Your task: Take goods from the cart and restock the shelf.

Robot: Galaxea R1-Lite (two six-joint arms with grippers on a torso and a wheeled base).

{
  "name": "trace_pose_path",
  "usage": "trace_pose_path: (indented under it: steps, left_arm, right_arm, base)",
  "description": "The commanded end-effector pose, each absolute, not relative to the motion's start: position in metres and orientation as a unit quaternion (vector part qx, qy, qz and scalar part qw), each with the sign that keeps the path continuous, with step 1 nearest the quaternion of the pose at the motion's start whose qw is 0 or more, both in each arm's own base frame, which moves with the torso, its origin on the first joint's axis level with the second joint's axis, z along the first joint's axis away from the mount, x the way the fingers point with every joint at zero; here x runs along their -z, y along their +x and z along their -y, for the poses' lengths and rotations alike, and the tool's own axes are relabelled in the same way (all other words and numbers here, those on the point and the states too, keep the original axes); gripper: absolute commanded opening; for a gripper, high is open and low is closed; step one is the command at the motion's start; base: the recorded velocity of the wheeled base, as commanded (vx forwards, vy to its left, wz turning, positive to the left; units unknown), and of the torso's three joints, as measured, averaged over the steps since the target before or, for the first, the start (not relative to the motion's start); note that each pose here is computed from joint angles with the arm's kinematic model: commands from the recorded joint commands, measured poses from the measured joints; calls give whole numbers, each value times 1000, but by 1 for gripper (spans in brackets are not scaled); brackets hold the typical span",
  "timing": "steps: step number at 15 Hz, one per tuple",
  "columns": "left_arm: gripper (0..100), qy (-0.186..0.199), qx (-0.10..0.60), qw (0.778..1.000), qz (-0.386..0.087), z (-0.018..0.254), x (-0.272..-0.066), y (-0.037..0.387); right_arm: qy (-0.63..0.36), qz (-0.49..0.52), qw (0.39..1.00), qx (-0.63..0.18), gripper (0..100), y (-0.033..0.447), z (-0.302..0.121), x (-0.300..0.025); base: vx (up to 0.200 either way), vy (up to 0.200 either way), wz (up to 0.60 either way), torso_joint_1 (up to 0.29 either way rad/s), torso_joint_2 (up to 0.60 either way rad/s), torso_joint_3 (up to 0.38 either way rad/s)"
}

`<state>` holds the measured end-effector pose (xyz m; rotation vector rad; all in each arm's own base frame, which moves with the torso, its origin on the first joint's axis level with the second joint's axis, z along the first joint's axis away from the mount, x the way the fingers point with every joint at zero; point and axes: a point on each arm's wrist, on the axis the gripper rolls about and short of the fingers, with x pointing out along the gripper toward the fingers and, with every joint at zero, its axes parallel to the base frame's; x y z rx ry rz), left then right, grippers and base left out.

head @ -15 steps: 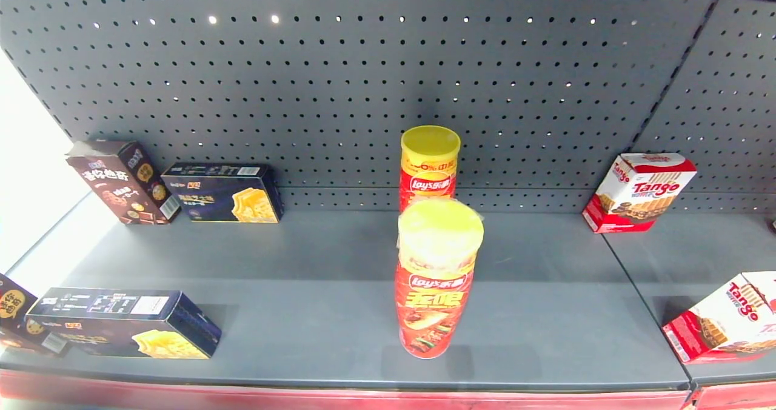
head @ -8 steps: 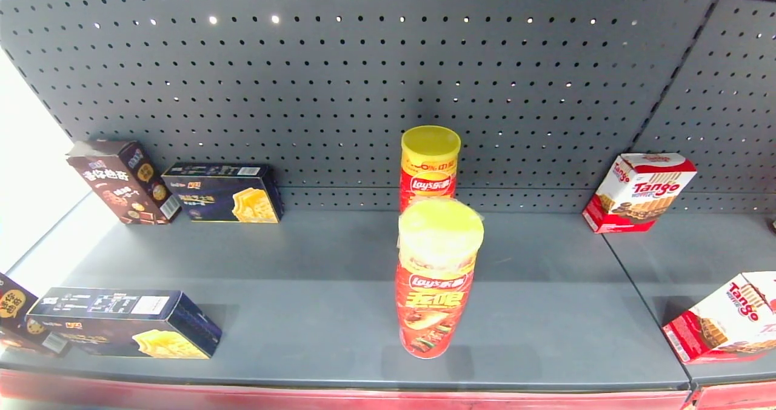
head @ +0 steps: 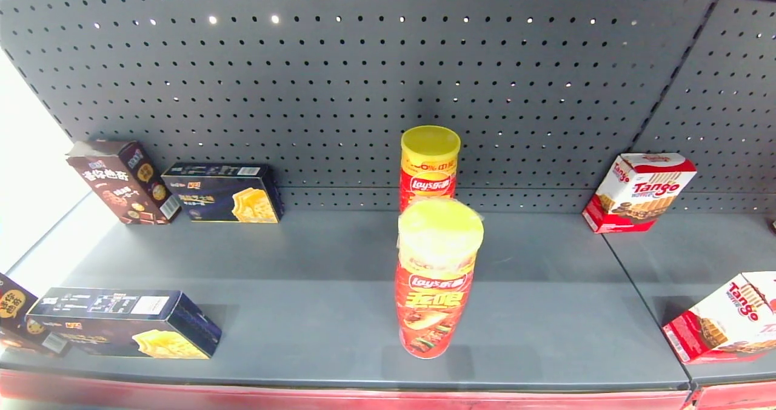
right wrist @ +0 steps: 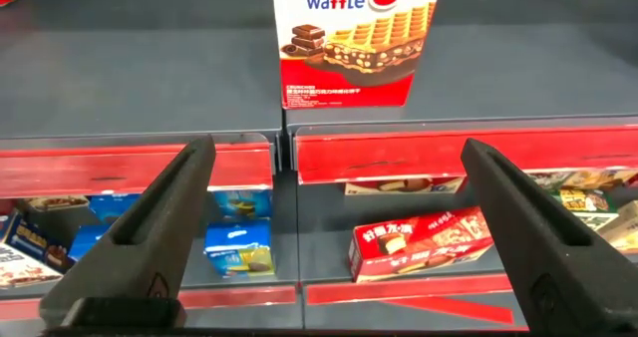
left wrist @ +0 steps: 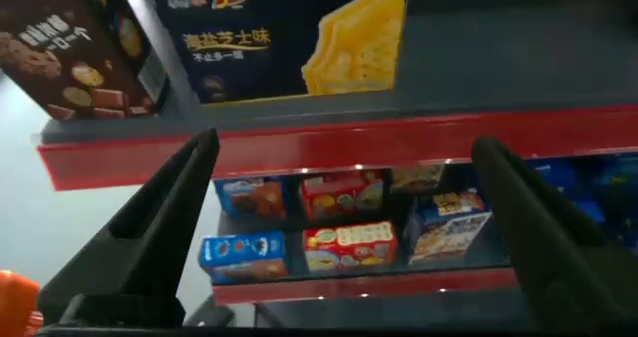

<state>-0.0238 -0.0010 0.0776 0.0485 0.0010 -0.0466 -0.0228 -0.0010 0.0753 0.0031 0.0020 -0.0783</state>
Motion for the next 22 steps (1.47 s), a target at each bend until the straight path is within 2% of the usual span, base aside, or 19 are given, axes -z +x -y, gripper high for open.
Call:
trace_pose_path:
  steps: [1,4,22]
  left_arm:
    - [100,19,37,999,-12,2,-76,-24]
    - [100,19,36,999,1,2,-76,-23]
    - [100,16,35,999,1,2,-76,-23]
  right_arm:
    - [2,-1,999,39,100,-23,1,-75]
    - [2,-1,999,39,100,-23,1,-75]
    - [-3,-1,1000,28,100,-23,0,-75]
  base:
    - [0,0,0,0,0,0]
    - [0,0,0,0,0,0]
    - [-11,0,0,0,0,0]
